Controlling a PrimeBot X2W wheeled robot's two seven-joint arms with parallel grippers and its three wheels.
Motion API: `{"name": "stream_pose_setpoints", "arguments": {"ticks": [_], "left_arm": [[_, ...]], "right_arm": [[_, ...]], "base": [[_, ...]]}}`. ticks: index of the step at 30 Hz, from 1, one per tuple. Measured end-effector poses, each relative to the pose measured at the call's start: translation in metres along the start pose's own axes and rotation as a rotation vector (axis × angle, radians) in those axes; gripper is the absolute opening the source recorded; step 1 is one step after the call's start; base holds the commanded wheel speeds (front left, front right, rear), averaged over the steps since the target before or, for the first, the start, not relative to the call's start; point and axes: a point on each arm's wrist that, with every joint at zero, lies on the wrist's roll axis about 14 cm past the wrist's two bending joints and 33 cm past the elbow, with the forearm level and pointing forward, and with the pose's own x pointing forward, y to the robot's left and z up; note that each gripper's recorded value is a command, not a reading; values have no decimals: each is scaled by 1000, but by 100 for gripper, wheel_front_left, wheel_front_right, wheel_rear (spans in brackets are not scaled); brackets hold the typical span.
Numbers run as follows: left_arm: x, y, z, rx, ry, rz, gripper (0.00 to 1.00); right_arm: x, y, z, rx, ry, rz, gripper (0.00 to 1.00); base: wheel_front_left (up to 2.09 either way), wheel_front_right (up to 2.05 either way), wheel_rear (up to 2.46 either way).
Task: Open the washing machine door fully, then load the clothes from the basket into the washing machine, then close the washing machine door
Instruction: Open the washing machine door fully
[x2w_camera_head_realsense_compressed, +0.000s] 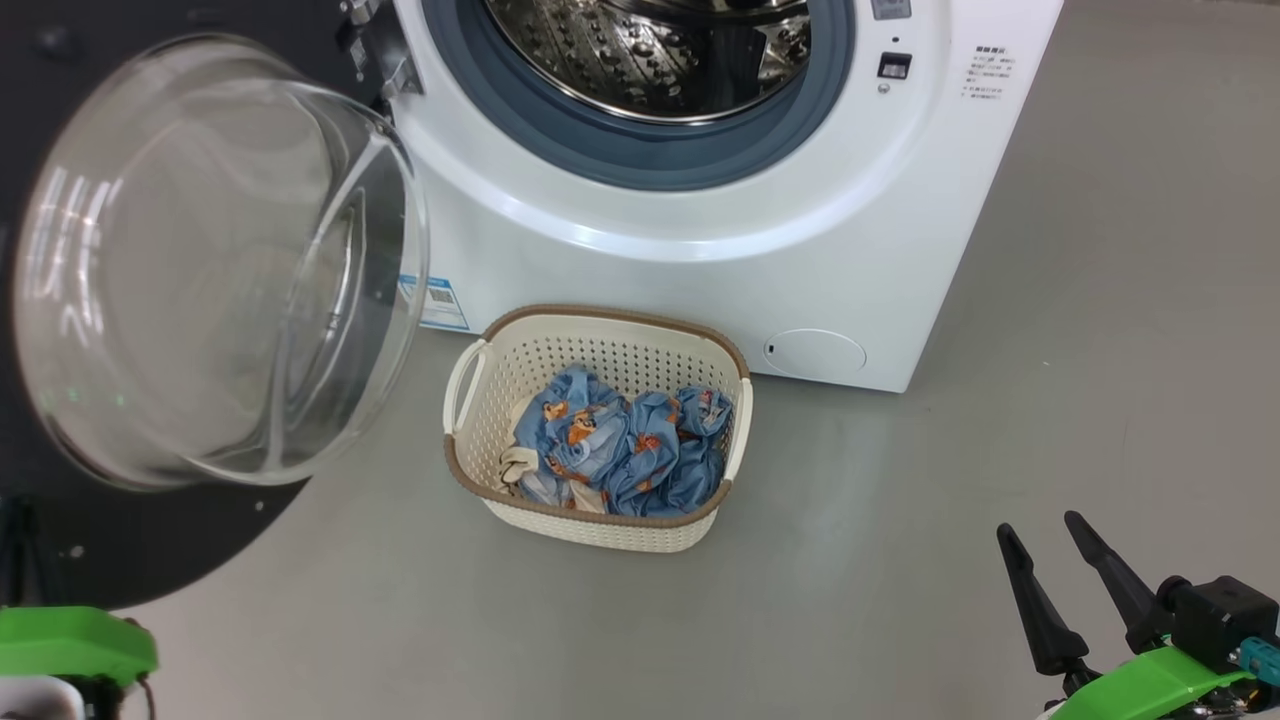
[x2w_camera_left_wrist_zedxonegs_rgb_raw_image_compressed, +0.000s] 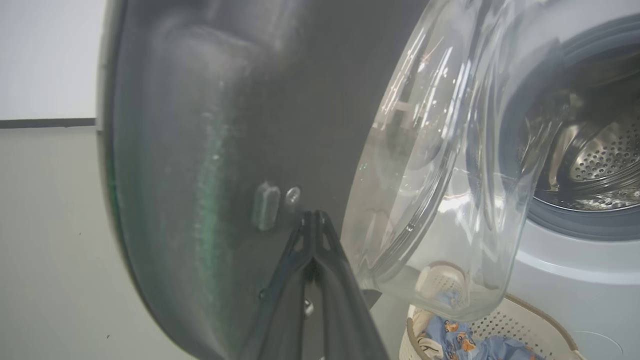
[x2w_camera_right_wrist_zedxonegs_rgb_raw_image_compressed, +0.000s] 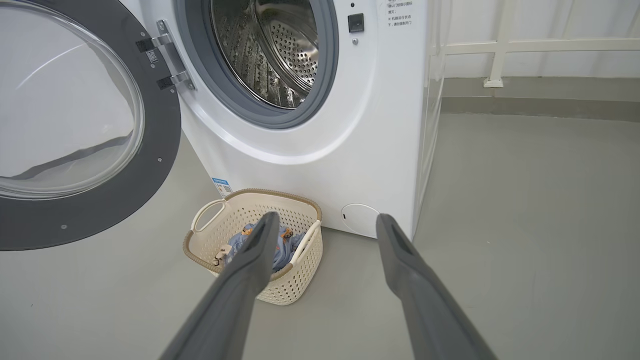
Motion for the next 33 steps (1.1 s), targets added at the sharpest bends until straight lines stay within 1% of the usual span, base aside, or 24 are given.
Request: {"name": "stream_pose_setpoints", "arguments": {"ticks": [11,25,33], "left_arm": [[14,28,-3,-9,22,88,0],[22,33,-3,11,21,99,0],[27,29,0,9,11,95,0]], "right_arm": [[4,-5,-2,-3,7,1,100],[7,-12,-5,9,11,-15,100],[6,-15,-3,6,7,-24,100]], "base": [[0,0,0],[0,0,0],[0,0,0]]}}
